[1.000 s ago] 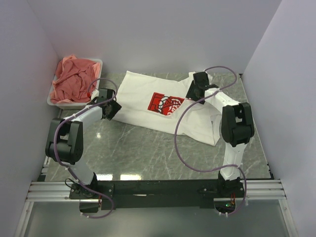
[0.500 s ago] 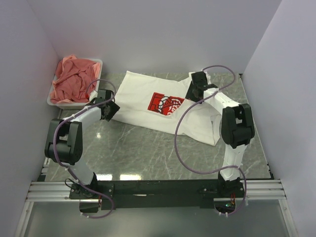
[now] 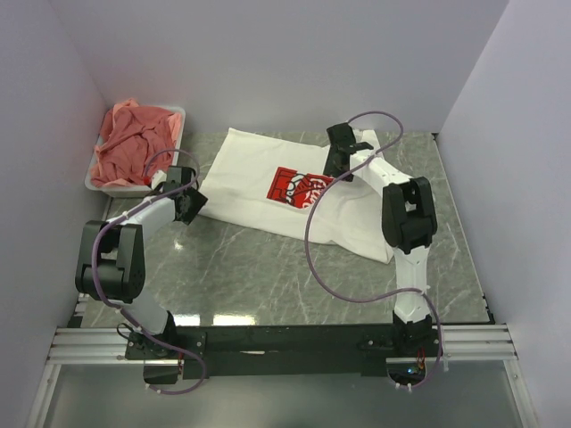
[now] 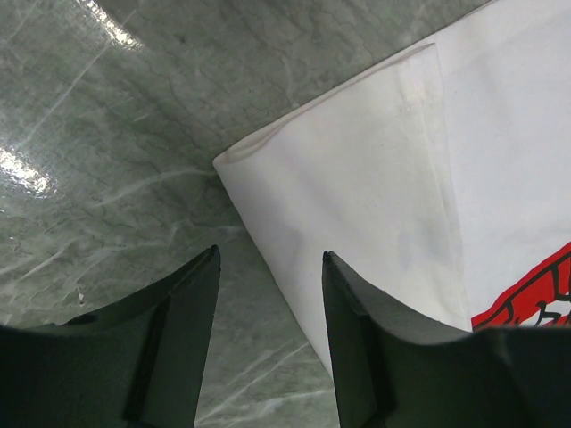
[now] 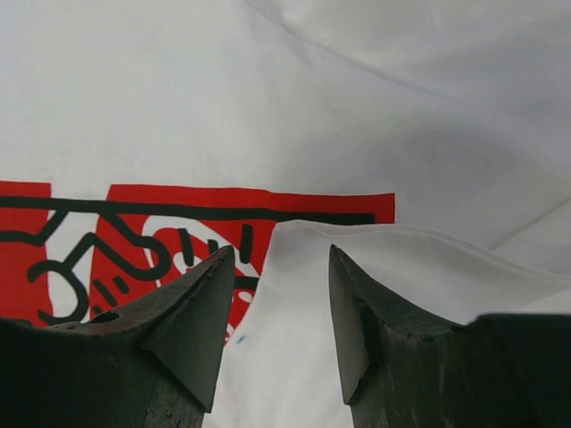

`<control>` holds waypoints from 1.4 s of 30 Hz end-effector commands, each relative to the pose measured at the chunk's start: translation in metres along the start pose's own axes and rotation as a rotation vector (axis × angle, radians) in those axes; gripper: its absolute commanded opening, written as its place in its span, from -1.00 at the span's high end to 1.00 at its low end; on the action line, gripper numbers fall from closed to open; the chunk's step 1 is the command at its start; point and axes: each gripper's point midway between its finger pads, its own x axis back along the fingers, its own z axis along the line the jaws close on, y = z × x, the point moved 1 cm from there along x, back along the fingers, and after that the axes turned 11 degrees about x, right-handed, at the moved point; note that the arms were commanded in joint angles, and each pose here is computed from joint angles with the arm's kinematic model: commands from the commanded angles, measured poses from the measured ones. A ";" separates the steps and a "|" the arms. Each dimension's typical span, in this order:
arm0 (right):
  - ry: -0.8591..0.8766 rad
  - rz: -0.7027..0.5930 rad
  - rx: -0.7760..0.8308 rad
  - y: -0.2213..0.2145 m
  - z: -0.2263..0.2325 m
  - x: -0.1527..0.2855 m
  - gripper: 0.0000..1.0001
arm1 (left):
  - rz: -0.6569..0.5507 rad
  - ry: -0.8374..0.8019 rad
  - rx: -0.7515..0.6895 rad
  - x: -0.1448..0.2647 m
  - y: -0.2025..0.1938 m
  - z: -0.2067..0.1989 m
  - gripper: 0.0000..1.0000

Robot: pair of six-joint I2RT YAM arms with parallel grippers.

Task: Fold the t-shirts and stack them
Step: Fold the tshirt

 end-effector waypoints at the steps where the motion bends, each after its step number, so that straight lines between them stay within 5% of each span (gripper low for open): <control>1: -0.046 -0.006 0.012 0.007 -0.006 -0.001 -0.07 | -0.028 -0.039 0.015 0.008 0.010 -0.010 -0.09; 8: -0.054 0.010 0.020 0.002 -0.001 -0.012 0.12 | -0.028 -0.041 0.020 0.007 0.012 -0.010 -0.09; 17: -0.042 -0.022 0.012 0.010 0.004 -0.004 0.84 | -0.027 -0.041 0.023 0.006 0.012 -0.009 -0.09; 32: -0.002 -0.084 0.079 0.018 0.030 0.000 0.86 | -0.025 -0.038 0.022 0.005 0.011 -0.006 -0.09; 34: -0.001 -0.080 0.083 0.016 0.031 -0.002 0.85 | -0.027 -0.036 0.022 0.005 0.012 -0.005 -0.09; 42: 0.019 -0.103 0.029 0.027 0.018 0.033 -0.15 | -0.041 -0.030 0.032 0.008 0.013 0.000 -0.12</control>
